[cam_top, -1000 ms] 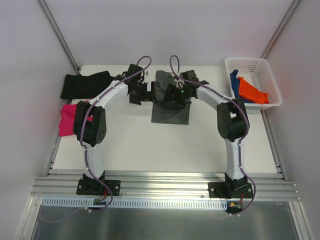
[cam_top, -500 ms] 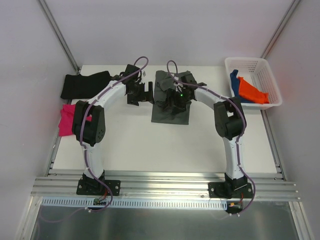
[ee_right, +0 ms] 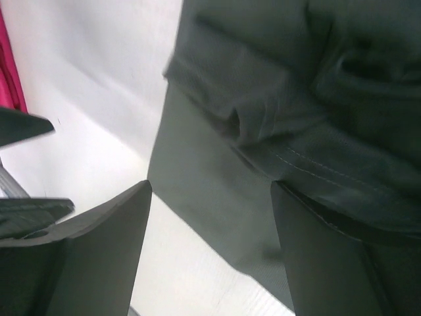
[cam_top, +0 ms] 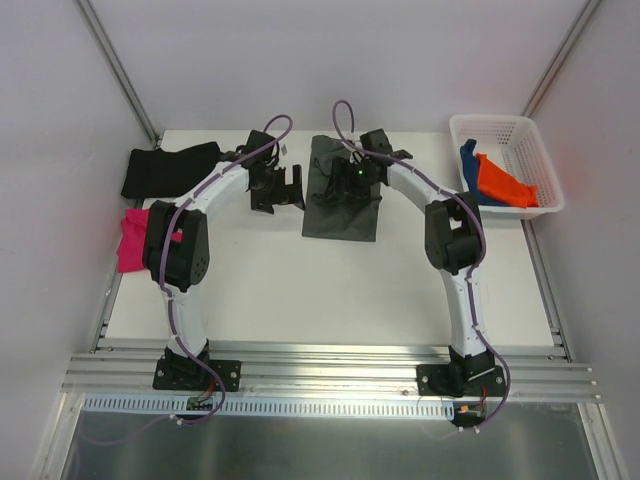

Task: Fold and stack the t-shirts
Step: Fold the folded rectangular tshirt in 1/3 of the way, then grab one side of the 2/3 rectangular tshirt with both arms, then fold the long partially folded tshirt into a neat square

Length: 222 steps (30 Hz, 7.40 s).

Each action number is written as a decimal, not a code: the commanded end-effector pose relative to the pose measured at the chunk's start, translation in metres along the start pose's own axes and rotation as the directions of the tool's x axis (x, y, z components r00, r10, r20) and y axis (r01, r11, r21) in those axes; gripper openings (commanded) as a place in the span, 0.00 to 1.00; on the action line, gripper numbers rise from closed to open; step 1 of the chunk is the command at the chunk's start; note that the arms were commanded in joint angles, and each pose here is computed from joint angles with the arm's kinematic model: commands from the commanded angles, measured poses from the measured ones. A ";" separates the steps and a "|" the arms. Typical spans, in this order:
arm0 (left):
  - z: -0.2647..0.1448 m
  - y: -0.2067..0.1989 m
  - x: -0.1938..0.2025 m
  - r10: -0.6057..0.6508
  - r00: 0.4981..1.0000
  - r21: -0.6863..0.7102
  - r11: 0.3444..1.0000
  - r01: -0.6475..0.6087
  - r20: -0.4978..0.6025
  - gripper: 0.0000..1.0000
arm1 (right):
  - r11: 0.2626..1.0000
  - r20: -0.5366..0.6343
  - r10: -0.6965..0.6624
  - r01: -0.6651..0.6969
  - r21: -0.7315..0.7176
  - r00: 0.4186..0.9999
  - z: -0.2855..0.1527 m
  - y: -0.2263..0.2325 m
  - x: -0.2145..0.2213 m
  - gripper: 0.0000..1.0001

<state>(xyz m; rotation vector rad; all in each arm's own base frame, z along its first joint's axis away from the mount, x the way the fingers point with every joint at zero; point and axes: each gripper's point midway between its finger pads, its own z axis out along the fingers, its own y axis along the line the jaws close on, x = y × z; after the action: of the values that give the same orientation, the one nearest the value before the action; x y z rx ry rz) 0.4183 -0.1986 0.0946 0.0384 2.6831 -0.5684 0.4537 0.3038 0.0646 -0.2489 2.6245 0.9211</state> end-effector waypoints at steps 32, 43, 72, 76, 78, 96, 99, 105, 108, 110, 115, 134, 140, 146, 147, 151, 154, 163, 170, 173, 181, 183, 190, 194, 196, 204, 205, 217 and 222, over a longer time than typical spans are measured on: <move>-0.035 -0.017 -0.007 0.058 0.996 0.026 0.998 -0.060 0.071 0.99 | 0.994 0.207 -0.111 0.111 0.010 0.972 -0.080 0.018 -0.055 0.78; -0.037 -0.011 -0.007 0.080 0.993 -0.004 0.997 -0.080 0.082 0.99 | 0.997 0.147 -0.073 0.073 0.005 0.986 -0.055 0.009 -0.041 0.78; -0.022 -0.006 -0.001 0.107 0.994 -0.007 0.994 -0.106 0.034 0.99 | 0.991 0.212 -0.090 0.066 0.115 0.973 -0.019 -0.054 -0.091 0.79; -0.011 -0.011 0.002 0.094 0.995 0.048 0.994 -0.094 -0.011 0.99 | 0.983 0.244 -0.133 0.097 0.153 0.961 -0.064 -0.041 -0.091 0.79; 0.000 -0.016 0.008 0.064 0.996 0.097 0.994 -0.058 -0.055 0.99 | 0.985 0.229 -0.101 0.066 0.157 0.968 -0.081 -0.046 -0.076 0.79; 0.043 0.000 0.069 -0.094 0.951 0.142 0.980 0.141 -0.296 0.82 | 0.896 -0.113 0.428 -0.438 -0.080 0.897 -0.062 -0.049 0.063 0.72; 0.048 0.001 0.068 -0.111 0.947 0.135 0.978 0.158 -0.300 0.81 | 0.883 -0.140 0.454 -0.465 -0.058 0.880 -0.055 -0.054 0.074 0.70; 0.054 0.001 0.063 -0.119 0.948 0.138 0.976 0.166 -0.297 0.75 | 0.879 -0.161 0.465 -0.476 -0.037 0.871 -0.055 -0.055 0.085 0.71; 0.051 0.000 0.054 -0.115 0.956 0.134 0.979 0.155 -0.270 0.73 | 0.882 -0.164 0.460 -0.470 -0.027 0.873 -0.064 -0.055 0.090 0.71; 0.049 0.001 0.051 -0.112 0.960 0.126 0.981 0.148 -0.256 0.73 | 0.884 -0.158 0.457 -0.466 -0.030 0.876 -0.072 -0.054 0.090 0.71; 0.050 0.006 0.047 -0.105 0.965 0.106 0.985 0.134 -0.239 0.72 | 0.885 -0.152 0.457 -0.465 -0.023 0.877 -0.085 -0.054 0.096 0.71; 0.059 -0.027 0.095 -0.144 0.909 0.196 0.952 0.236 -0.392 0.62 | 0.877 -0.134 0.473 -0.479 -0.018 0.871 -0.087 -0.061 0.094 0.72; 0.061 -0.030 0.094 -0.137 0.912 0.199 0.953 0.227 -0.387 0.62 | 0.860 -0.168 0.503 -0.511 -0.002 0.848 -0.081 -0.066 0.111 0.71; 0.061 -0.033 0.095 -0.129 0.914 0.200 0.955 0.218 -0.384 0.62 | 0.852 -0.181 0.517 -0.524 0.014 0.837 -0.078 -0.068 0.119 0.68; 0.062 -0.033 0.095 -0.126 0.914 0.201 0.956 0.216 -0.385 0.62 | 0.849 -0.182 0.522 -0.528 0.017 0.833 -0.076 -0.069 0.120 0.67; 0.063 -0.032 0.096 -0.122 0.917 0.190 0.960 0.207 -0.380 0.62 | 0.848 -0.195 0.523 -0.530 0.018 0.830 -0.070 -0.066 0.122 0.66; 0.066 -0.029 0.097 -0.122 0.916 0.181 0.962 0.203 -0.382 0.62 | 0.848 -0.195 0.522 -0.529 0.021 0.830 -0.065 -0.067 0.120 0.66; 0.070 -0.028 0.098 -0.115 0.916 0.182 0.963 0.197 -0.385 0.53 | 0.849 -0.215 0.520 -0.529 0.020 0.827 -0.053 -0.064 0.123 0.56; 0.069 -0.029 0.101 -0.113 0.913 0.185 0.963 0.198 -0.391 0.28 | 0.850 -0.221 0.517 -0.527 0.018 0.827 -0.055 -0.064 0.124 0.42; 0.070 -0.030 0.101 -0.106 0.914 0.190 0.962 0.194 -0.392 0.01 | 0.852 -0.222 0.514 -0.524 0.014 0.829 -0.058 -0.064 0.126 0.33; 0.060 -0.035 0.096 -0.074 0.927 0.218 0.962 0.164 -0.369 0.00 | 0.872 -0.186 0.485 -0.489 0.026 0.854 -0.079 -0.071 0.117 0.00; 0.053 -0.041 0.091 -0.046 0.936 0.239 0.961 0.136 -0.348 0.00 | 0.880 -0.173 0.471 -0.475 0.018 0.865 -0.085 -0.068 0.111 0.01; 0.029 -0.062 0.080 0.053 0.962 0.293 0.956 0.030 -0.269 0.00 | 0.910 -0.109 0.405 -0.411 -0.046 0.908 -0.115 -0.042 0.091 0.00; 0.014 -0.076 0.077 0.131 0.968 0.321 0.945 -0.056 -0.215 0.00 | 0.918 -0.083 0.385 -0.391 -0.065 0.919 -0.129 -0.032 0.089 0.00; 0.008 -0.082 0.082 0.153 0.965 0.336 0.939 -0.075 -0.212 0.00 | 0.922 -0.078 0.375 -0.381 -0.074 0.924 -0.134 -0.027 0.091 0.00; -0.037 -0.097 0.092 0.244 0.963 0.353 0.916 -0.190 -0.117 0.00 | 0.932 -0.044 0.348 -0.351 -0.093 0.936 -0.162 -0.009 0.106 0.00; -0.042 -0.098 0.093 0.254 0.962 0.353 0.913 -0.204 -0.104 0.00 | 0.934 -0.037 0.342 -0.344 -0.095 0.939 -0.166 -0.007 0.107 0.00; -0.085 -0.108 0.101 0.311 0.950 0.366 0.886 -0.286 -0.009 0.00 | 0.955 0.049 0.286 -0.280 -0.102 0.957 -0.200 0.010 0.118 0.00; -0.084 -0.114 0.078 0.331 0.943 0.345 0.881 -0.323 0.037 0.00 | 0.969 0.105 0.237 -0.227 -0.100 0.966 -0.204 0.013 0.091 0.01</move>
<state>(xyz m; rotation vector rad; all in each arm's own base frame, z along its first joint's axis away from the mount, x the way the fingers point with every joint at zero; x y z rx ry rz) 0.2864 -0.2714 0.1606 0.5392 2.5589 -0.9725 0.2884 0.1816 0.1619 0.1630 2.6435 1.1357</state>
